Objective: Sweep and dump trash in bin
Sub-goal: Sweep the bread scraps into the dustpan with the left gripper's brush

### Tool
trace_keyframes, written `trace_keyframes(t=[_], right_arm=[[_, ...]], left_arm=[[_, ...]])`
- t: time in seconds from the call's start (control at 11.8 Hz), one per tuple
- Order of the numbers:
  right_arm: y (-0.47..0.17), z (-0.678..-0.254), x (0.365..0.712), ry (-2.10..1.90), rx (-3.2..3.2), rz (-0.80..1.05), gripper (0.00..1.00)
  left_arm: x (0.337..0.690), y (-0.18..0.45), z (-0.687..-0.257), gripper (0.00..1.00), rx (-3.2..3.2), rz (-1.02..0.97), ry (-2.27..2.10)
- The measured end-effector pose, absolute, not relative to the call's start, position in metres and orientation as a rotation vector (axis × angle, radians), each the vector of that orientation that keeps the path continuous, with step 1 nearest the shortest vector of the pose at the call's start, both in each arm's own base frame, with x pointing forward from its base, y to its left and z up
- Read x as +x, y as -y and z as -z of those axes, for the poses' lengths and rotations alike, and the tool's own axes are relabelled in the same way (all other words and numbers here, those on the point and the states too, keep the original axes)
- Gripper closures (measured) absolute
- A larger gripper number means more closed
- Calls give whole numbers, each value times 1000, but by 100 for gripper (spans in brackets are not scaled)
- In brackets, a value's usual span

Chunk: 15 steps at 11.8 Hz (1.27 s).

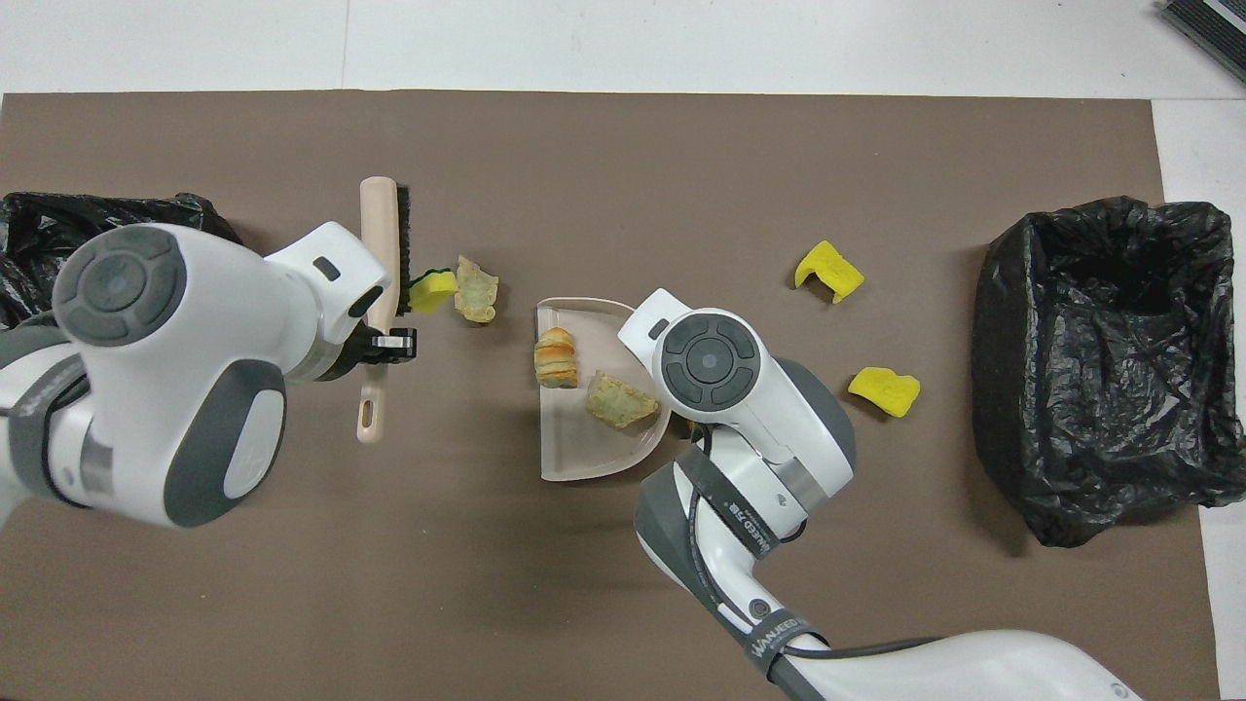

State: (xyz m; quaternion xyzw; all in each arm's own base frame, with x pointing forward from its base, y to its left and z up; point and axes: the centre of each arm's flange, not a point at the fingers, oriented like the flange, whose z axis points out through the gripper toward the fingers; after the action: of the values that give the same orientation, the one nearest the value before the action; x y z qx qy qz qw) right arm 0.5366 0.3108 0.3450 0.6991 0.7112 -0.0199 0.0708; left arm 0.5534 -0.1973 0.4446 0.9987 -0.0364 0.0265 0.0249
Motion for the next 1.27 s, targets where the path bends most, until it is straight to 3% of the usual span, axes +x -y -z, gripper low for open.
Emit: trace_keyframes(t=[0.25,0.51,0.68,0.93,1.27], right_arm=[[-310,-345,537,-2137,2104,61,69],[-309,-344,537,-2136,2105,62,69],[-309,-344,537,-2136,2105,62,69],[-309,-344,537,-2136,2105,62,69],[-308,-344,537,-2135,2107,63,69]], left_arm=[[589,202,-382,74,3194,-111,233],[590,206,-362,74,3232,-84,307],[576,214,-348,74,3230,-27,396],[525,243,-334,74,3201,72,505],[476,274,-350,74,3068,235,407]])
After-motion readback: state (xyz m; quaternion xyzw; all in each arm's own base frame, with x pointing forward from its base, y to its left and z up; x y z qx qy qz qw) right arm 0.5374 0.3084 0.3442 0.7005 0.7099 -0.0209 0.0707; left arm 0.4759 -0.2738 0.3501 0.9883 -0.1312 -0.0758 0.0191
